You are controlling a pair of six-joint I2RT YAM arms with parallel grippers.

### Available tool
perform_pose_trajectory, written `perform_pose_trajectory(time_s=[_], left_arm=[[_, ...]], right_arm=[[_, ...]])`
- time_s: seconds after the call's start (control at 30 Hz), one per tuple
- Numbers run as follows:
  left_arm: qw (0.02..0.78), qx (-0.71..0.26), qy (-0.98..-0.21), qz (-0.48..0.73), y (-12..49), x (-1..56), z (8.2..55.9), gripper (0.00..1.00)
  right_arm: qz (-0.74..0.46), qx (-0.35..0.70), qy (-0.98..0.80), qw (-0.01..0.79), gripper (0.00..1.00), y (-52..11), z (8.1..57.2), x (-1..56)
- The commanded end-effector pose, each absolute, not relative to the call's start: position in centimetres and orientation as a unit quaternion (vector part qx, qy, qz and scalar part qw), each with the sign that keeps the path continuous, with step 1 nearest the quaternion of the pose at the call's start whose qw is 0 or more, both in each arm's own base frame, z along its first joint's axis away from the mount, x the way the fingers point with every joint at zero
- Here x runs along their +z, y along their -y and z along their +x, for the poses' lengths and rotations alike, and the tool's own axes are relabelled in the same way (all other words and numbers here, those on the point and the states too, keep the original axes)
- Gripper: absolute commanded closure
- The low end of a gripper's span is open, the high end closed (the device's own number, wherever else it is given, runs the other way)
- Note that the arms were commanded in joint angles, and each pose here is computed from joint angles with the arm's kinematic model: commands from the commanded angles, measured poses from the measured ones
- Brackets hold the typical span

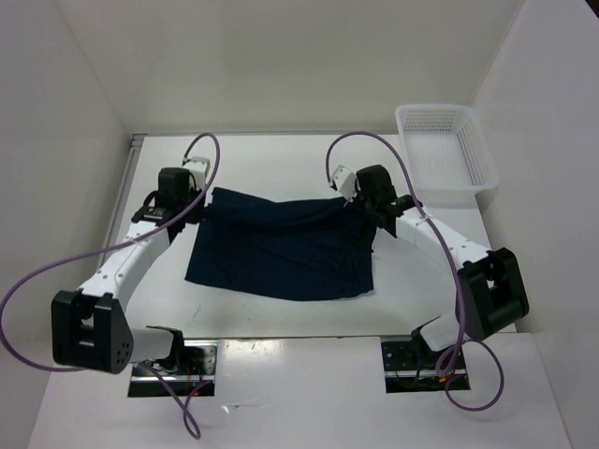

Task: Fold and stack the shorts
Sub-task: Fold the shorts

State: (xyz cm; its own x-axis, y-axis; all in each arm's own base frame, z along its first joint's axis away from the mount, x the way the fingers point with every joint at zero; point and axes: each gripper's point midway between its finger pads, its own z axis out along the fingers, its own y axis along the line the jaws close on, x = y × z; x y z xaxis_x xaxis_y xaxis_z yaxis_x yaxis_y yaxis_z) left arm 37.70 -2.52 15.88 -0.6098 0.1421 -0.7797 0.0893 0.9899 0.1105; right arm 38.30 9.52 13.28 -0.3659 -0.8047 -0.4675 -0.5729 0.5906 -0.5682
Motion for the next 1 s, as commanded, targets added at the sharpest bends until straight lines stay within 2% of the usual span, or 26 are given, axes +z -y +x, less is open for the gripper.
perform_pose_trajectory(time_s=[0.0, 0.1, 0.3, 0.33, 0.4, 0.47, 0.57, 0.7, 0.77, 0.8, 0.87, 0.97], left_arm=[[0.439, 0.034, -0.895, 0.064, 2.0, 16.4, 35.0, 1.00], [0.433, 0.050, -0.899, 0.052, 0.9, 15.6, 33.1, 1.00], [0.413, 0.029, -0.908, 0.064, 1.3, 14.6, 28.8, 1.00], [0.406, 0.029, -0.911, 0.065, 1.2, 13.8, 28.2, 1.00], [0.390, 0.028, -0.918, 0.070, 1.3, 12.6, 27.1, 1.00], [0.379, 0.038, -0.922, 0.067, 0.9, 11.5, 26.4, 1.00], [0.374, 0.052, -0.924, 0.052, 0.0, 10.8, 27.6, 1.00], [0.359, 0.035, -0.931, 0.050, 0.3, 10.9, 31.0, 1.00], [0.378, 0.025, -0.924, 0.053, 0.8, 12.2, 33.7, 1.00], [0.382, 0.025, -0.922, 0.053, 0.9, 12.5, 34.5, 1.00], [0.398, 0.025, -0.915, 0.052, 1.0, 14.0, 36.5, 1.00], [0.423, 0.029, -0.904, 0.048, 0.9, 16.3, 38.0, 1.00]], right_arm=[[-0.466, -0.123, -0.792, 0.375, 1.00, -11.4, 36.0, 14.4], [-0.506, -0.102, -0.784, 0.345, 1.00, -11.6, 33.9, 13.2], [-0.600, -0.066, -0.722, 0.340, 1.00, -11.8, 29.3, 13.9], [-0.623, -0.076, -0.695, 0.350, 1.00, -11.8, 28.5, 14.9], [-0.660, -0.071, -0.674, 0.325, 1.00, -11.9, 26.3, 13.3], [-0.657, -0.081, -0.675, 0.325, 1.00, -11.4, 26.3, 13.1], [-0.629, -0.106, -0.697, 0.328, 1.00, -10.8, 28.5, 13.5], [-0.567, -0.096, -0.740, 0.349, 1.00, -10.3, 32.6, 13.7], [-0.550, -0.135, -0.743, 0.357, 1.00, -9.8, 35.0, 13.7], [-0.532, -0.158, -0.733, 0.392, 1.00, -10.1, 36.9, 14.9], [-0.499, -0.205, -0.738, 0.404, 1.00, -9.1, 39.0, 15.6], [-0.450, -0.216, -0.740, 0.451, 1.00, -9.3, 41.1, 19.6]])
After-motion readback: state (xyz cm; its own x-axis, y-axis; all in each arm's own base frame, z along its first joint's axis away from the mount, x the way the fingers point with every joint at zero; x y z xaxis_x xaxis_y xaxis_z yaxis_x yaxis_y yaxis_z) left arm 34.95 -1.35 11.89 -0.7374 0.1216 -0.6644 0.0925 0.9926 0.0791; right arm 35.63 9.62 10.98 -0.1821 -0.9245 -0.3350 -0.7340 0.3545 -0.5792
